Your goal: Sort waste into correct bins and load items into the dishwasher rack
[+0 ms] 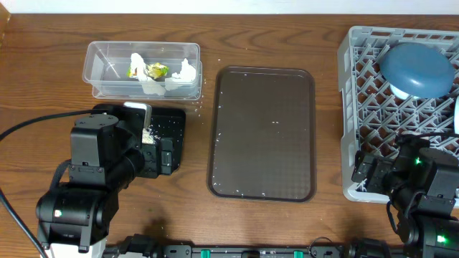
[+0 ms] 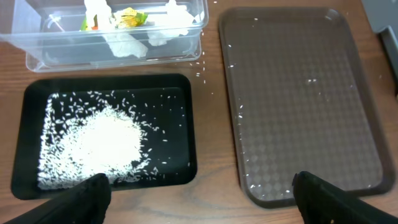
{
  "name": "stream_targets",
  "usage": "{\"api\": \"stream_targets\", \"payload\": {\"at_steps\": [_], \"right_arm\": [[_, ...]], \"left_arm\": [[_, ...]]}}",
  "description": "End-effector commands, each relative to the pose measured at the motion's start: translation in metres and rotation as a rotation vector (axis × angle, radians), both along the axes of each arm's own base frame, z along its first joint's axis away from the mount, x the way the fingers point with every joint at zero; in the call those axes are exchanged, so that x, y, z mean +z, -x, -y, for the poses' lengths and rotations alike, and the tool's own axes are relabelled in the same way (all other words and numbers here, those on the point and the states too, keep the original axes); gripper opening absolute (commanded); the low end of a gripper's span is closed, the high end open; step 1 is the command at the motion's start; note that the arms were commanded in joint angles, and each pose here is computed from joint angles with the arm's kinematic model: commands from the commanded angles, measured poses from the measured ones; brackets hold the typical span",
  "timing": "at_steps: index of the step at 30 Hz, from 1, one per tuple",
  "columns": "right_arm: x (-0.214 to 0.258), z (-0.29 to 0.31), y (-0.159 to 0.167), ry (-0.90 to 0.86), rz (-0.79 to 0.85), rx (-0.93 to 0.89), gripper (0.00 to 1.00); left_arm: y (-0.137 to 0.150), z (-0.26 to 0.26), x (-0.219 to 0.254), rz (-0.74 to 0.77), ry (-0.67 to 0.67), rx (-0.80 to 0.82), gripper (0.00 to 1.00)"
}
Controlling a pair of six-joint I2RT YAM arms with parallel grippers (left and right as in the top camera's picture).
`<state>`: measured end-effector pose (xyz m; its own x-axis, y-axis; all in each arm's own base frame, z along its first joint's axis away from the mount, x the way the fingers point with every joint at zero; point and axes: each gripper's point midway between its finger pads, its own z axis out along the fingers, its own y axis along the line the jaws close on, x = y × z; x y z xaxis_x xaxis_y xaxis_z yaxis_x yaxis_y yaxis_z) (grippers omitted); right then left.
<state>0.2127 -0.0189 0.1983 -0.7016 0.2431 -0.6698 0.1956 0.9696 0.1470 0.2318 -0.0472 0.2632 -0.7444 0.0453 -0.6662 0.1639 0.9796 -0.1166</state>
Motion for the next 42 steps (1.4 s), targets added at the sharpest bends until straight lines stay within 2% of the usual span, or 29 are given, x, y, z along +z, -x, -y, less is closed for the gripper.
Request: {"api": "stream_targets", "payload": {"at_steps": [1, 21, 32, 38, 42], "right_arm": [[-0.003, 0.002, 0.001, -0.001, -0.007, -0.013, 0.99], [0.001, -0.004, 0.003, 0.002, 0.016, 0.012, 0.99], [0.016, -0.03, 0.027, 0.013, 0.182, 0.136, 0.99], [0.008, -0.032, 0.04, 0.036, 0.256, 0.158, 0.99], [0.001, -0.035, 0.037, 0.038, 0.354, 0.171, 0.99]], "left_arm": [[0.0, -0.002, -0.003, -0.008, -0.012, 0.002, 0.97], [0.0, -0.002, -0.003, -0.008, -0.012, 0.002, 0.98], [0.0, -0.002, -0.003, -0.008, -0.012, 0.002, 0.98], [0.0, -0.002, -0.003, -0.008, -0.012, 0.002, 0.98], [0.0, -0.002, -0.003, -0.008, -0.012, 0.002, 0.98]]}}
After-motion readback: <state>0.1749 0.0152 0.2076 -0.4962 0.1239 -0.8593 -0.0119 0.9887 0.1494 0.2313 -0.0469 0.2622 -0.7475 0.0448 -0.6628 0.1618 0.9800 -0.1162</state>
